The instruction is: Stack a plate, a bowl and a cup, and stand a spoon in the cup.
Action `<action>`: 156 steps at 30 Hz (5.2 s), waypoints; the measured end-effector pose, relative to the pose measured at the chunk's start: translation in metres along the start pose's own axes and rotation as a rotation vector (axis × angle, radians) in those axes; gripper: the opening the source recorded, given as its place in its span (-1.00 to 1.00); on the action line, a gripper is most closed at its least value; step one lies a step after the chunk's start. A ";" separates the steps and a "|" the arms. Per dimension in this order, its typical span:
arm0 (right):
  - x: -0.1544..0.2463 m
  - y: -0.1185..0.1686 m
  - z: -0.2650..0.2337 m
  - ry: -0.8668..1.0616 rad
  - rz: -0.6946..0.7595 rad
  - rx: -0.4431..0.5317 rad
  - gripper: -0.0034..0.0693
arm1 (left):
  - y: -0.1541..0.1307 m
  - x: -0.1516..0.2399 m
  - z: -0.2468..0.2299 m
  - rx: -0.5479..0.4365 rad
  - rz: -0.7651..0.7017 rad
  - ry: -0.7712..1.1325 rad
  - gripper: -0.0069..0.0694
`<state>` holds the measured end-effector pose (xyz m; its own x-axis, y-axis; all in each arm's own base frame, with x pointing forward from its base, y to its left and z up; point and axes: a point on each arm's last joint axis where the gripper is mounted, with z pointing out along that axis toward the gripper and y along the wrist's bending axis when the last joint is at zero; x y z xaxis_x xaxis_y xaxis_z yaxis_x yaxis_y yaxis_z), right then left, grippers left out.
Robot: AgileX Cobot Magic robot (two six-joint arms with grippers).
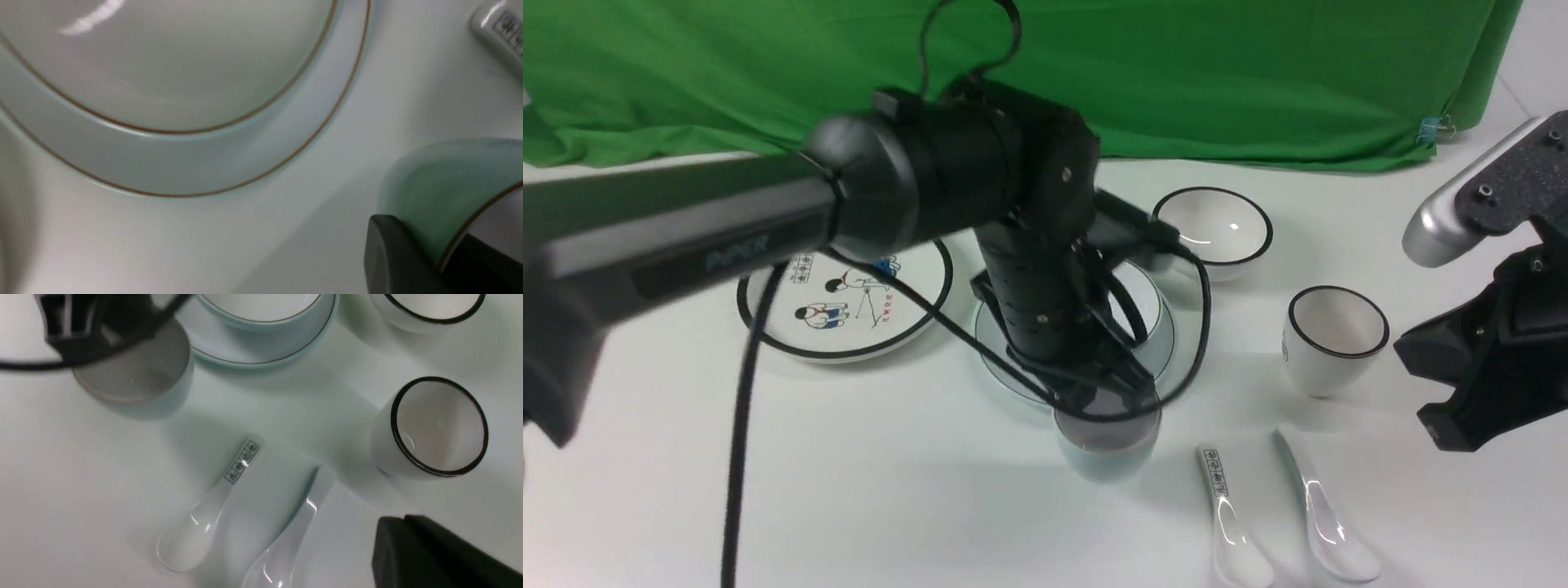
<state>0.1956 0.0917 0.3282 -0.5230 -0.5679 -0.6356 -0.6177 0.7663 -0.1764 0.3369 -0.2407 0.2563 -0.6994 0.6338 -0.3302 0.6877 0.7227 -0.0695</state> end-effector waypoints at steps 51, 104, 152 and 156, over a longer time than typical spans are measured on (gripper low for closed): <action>0.026 -0.002 0.168 0.384 0.223 -0.031 0.70 | 0.051 -0.022 -0.208 -0.253 -0.092 -0.461 -0.50; -0.091 0.027 0.230 -0.924 0.187 0.014 -0.42 | 0.012 0.157 -0.137 -0.313 -0.093 -0.674 -0.92; 0.066 0.034 -0.113 -0.972 0.041 0.140 -0.82 | -0.045 0.332 -0.160 -0.369 -0.107 -1.113 -0.91; 0.077 0.035 -0.124 -0.996 0.043 0.146 -0.80 | -0.045 0.332 -0.160 -0.369 -0.108 -1.112 -0.91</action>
<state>0.0603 0.0376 0.3664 0.2274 -0.0804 -0.9705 -0.4971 0.8473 -0.1867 0.0428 -0.0183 0.3004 -0.0703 0.1070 -0.9918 0.4100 0.9095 0.0690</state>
